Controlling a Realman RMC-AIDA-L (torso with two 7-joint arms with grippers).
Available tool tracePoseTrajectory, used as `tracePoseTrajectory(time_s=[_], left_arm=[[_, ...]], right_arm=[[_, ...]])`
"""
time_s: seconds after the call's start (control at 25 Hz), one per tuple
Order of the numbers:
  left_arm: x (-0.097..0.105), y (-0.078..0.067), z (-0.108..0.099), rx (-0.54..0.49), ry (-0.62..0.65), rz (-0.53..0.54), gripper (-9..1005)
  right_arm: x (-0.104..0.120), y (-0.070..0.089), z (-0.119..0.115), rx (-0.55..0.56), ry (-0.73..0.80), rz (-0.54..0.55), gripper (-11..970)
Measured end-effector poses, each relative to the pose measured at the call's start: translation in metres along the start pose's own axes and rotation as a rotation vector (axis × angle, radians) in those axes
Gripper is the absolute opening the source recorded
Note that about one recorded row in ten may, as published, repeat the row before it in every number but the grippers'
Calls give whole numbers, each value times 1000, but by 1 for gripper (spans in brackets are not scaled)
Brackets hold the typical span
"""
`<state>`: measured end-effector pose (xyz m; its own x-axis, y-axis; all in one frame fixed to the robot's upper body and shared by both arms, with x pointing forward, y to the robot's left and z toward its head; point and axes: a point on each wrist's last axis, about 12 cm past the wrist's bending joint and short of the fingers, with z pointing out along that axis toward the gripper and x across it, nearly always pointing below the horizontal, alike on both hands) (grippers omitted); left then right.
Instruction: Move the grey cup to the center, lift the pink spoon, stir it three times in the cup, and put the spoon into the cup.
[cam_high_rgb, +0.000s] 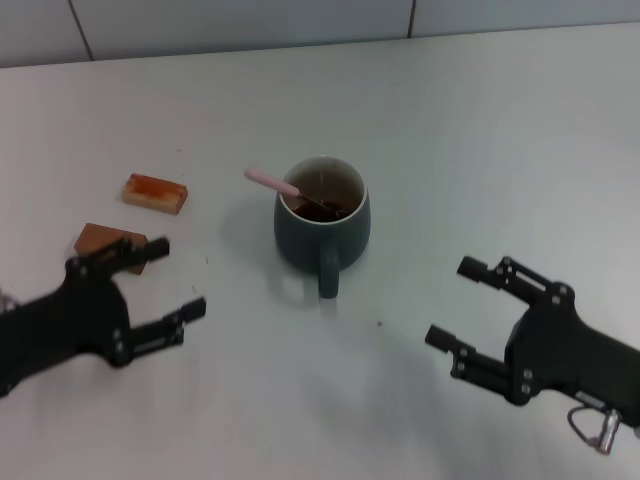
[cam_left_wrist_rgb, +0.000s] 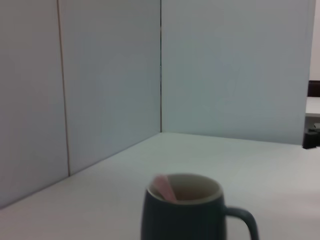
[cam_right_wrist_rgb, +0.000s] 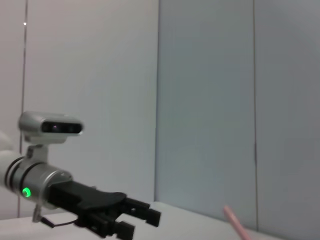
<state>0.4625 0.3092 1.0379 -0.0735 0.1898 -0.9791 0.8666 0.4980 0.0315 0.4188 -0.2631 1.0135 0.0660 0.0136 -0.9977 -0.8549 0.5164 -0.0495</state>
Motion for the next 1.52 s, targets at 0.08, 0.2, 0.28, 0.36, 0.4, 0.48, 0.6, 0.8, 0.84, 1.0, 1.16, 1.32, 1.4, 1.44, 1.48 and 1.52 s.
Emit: tracePoseTrajectory(time_s=[0.08, 0.2, 0.28, 0.36, 0.4, 0.48, 0.6, 0.8, 0.84, 1.0, 1.16, 1.32, 1.4, 1.44, 1.48, 1.52], left_arm=[[12, -16, -10, -27, -13, 11, 791], [17, -25, -16, -34, -30, -14, 805], [19, -31, -23, -46, -50, -27, 805], [20, -35, -29, -69, -71, -23, 805], [21, -38, -31, -75, -80, -17, 805], [21, -41, -33, -75, -88, -14, 805], [22, -42, -32, -65, -89, -21, 805], [21, -42, -31, -54, -87, -20, 805], [21, -41, -30, -55, -85, -20, 805], [22, -41, -30, -61, -82, -22, 805], [22, -41, -30, -62, -81, -24, 805], [24, -42, -29, -65, -80, -34, 805], [24, -42, -29, -65, -80, -34, 805], [24, -42, -29, -63, -79, -34, 805], [24, -42, -29, -62, -78, -34, 805], [24, -43, -29, -61, -78, -35, 805]], right_arm=[[3, 7, -5, 14, 6, 15, 761], [5, 10, -8, 24, 10, 24, 761], [6, 14, -9, 34, 9, 20, 761], [7, 17, -8, 43, 8, 12, 761], [9, 18, -8, 49, 11, 9, 761], [11, 19, -5, 53, 24, 10, 761], [13, 17, 0, 44, 41, 15, 761], [13, 17, 7, 25, 42, 20, 761], [13, 17, 8, 24, 41, 20, 761], [13, 16, 9, 23, 42, 18, 762], [14, 15, 9, 23, 46, 16, 762], [14, 15, 10, 24, 47, 15, 762], [14, 15, 10, 24, 49, 15, 762], [14, 15, 10, 25, 49, 15, 762], [14, 15, 10, 25, 49, 15, 762], [14, 15, 10, 25, 49, 15, 762]])
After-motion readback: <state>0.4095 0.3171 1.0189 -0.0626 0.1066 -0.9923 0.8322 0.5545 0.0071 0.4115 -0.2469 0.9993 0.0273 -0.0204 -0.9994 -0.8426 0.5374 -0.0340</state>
